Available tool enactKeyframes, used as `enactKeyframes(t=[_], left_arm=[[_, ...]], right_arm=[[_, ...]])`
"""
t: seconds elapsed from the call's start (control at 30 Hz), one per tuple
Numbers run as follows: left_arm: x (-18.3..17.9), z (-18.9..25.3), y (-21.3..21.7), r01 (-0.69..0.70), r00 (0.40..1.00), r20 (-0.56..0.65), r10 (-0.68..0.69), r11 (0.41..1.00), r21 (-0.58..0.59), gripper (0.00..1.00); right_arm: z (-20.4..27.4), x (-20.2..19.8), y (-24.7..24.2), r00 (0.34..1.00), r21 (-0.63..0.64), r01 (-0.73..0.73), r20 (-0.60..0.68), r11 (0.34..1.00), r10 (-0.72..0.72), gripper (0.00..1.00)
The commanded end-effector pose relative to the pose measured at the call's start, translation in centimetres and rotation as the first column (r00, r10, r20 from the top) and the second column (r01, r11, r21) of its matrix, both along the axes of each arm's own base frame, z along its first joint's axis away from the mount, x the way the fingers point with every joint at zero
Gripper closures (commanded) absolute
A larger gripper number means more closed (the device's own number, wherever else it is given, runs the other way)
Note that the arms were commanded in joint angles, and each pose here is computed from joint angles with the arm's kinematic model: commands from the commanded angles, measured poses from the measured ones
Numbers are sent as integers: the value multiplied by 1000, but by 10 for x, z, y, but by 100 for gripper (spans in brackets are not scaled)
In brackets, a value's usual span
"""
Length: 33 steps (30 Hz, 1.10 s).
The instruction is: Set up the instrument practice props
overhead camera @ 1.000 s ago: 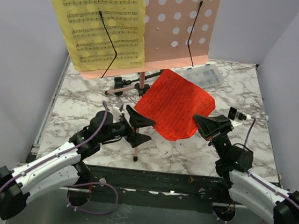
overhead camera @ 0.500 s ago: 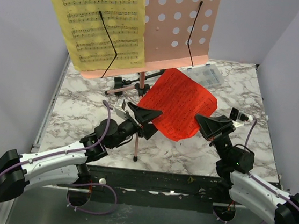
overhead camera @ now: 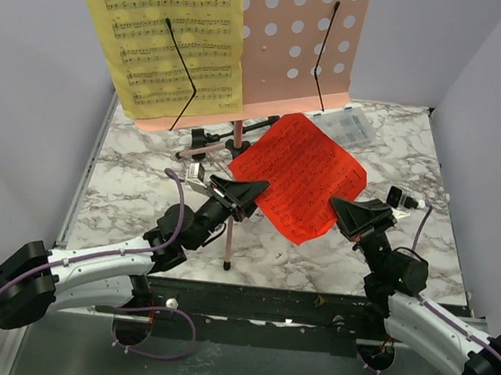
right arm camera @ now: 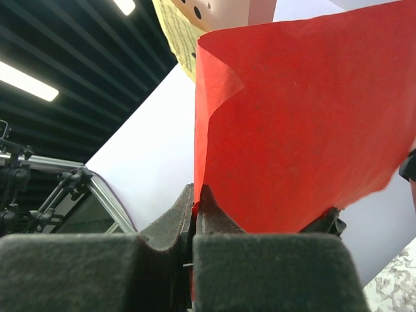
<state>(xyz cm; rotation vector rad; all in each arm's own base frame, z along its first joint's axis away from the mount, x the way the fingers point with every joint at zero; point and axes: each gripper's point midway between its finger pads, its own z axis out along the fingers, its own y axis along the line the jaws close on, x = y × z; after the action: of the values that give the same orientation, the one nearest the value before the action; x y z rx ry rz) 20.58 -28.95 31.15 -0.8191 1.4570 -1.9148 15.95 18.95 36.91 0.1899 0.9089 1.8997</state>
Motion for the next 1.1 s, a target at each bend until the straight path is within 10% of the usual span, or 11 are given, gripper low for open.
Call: enactKeyframes(t=[0.0,0.2,0.37,0.5,0.73,0.93,1.07], left_arm=[[-6,19,8,-50,985,168,46,999,17,73],[-7,3,17,-122,961,263,83,983,137,97],[-18,-7,18,-113,940,341,35,971,212,100],[-36,-9,15,-74,905,420,-58,954,291,100],[-76,-18,4,16,785,446,-430,734,679,100],[-110,-22,22,35,621,360,-696,484,875,100],[-140,15,25,47,457,434,-777,508,860,100]], right_arm=[[-19,4,3,998,-46,-1,-66,999,-2,99],[-82,6,13,978,-273,-9,-204,962,-49,56],[-140,30,-22,835,-651,96,-360,753,-417,24],[-154,33,-73,658,-797,149,-362,585,-661,20],[-87,43,-88,715,-887,303,-29,348,-698,20],[-48,0,3,973,-909,230,218,347,-74,13],[-37,-51,48,914,-898,20,194,439,357,12]])
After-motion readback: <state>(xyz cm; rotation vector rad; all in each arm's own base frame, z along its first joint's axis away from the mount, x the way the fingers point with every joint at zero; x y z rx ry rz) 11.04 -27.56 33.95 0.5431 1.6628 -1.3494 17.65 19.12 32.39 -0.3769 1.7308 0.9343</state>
